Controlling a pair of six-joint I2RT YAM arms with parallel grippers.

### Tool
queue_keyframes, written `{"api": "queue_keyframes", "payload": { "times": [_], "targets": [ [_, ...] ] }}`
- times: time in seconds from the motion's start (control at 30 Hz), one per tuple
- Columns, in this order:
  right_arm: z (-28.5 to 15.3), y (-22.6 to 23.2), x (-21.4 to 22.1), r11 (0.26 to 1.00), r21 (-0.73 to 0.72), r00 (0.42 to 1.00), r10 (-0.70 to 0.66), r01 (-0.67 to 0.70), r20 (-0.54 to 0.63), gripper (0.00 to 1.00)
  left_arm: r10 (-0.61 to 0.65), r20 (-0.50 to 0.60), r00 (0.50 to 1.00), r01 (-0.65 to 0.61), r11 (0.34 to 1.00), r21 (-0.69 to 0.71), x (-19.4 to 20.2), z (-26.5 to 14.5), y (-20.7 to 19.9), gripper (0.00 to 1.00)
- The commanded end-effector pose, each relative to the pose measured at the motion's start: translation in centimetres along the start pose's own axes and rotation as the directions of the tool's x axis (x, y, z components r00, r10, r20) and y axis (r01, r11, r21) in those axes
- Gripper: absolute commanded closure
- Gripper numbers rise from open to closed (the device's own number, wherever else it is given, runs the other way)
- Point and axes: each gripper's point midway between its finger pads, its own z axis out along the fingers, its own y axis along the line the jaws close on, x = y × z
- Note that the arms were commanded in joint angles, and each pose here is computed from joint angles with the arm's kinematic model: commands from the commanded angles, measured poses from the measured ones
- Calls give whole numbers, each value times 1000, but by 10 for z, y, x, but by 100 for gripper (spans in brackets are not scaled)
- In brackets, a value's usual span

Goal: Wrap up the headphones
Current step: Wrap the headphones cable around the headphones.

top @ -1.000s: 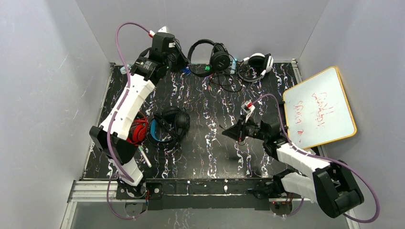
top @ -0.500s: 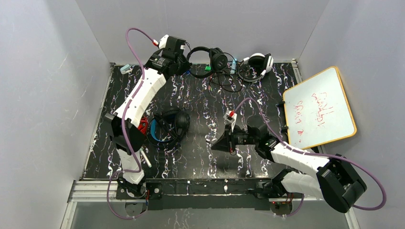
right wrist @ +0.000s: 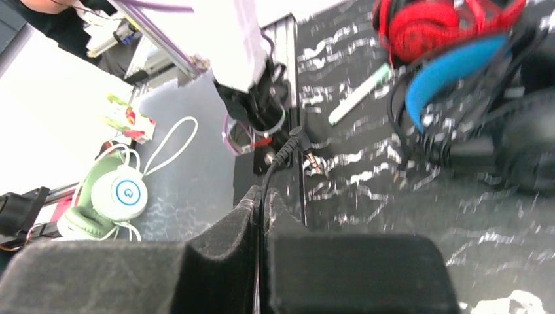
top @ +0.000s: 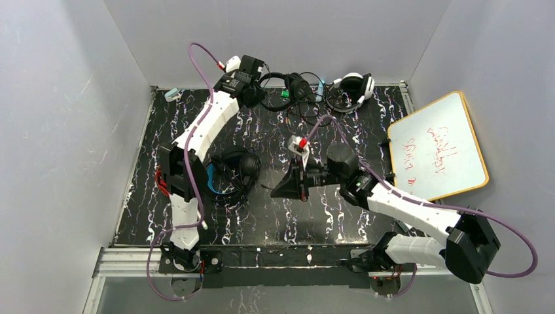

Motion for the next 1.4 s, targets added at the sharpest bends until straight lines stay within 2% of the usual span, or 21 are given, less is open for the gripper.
{"api": "queue_keyframes", "payload": {
  "times": [0.0,0.4,0.6,0.77,1.0,1.37],
  "targets": [
    [4,31,-59,988,-71,989,-129,133,69,99,1,46,999,-1,1000,-8,-9,5,4,100],
    [11,45,-187,935,80,912,-353,344,208,99,74,-16,997,-74,997,4,22,22,19,100],
    [10,40,-228,914,185,878,-401,362,261,99,126,-29,992,-125,992,29,35,18,21,100],
    [-1,32,-256,894,302,840,-426,332,336,99,147,-50,988,-142,984,108,50,13,13,100],
    [-32,5,-286,827,530,787,-451,190,422,99,221,-57,974,-209,962,174,76,2,4,100],
    [-52,-28,-314,736,677,747,-463,23,478,99,335,-64,940,-308,914,264,129,-19,-15,100]
  ]
}}
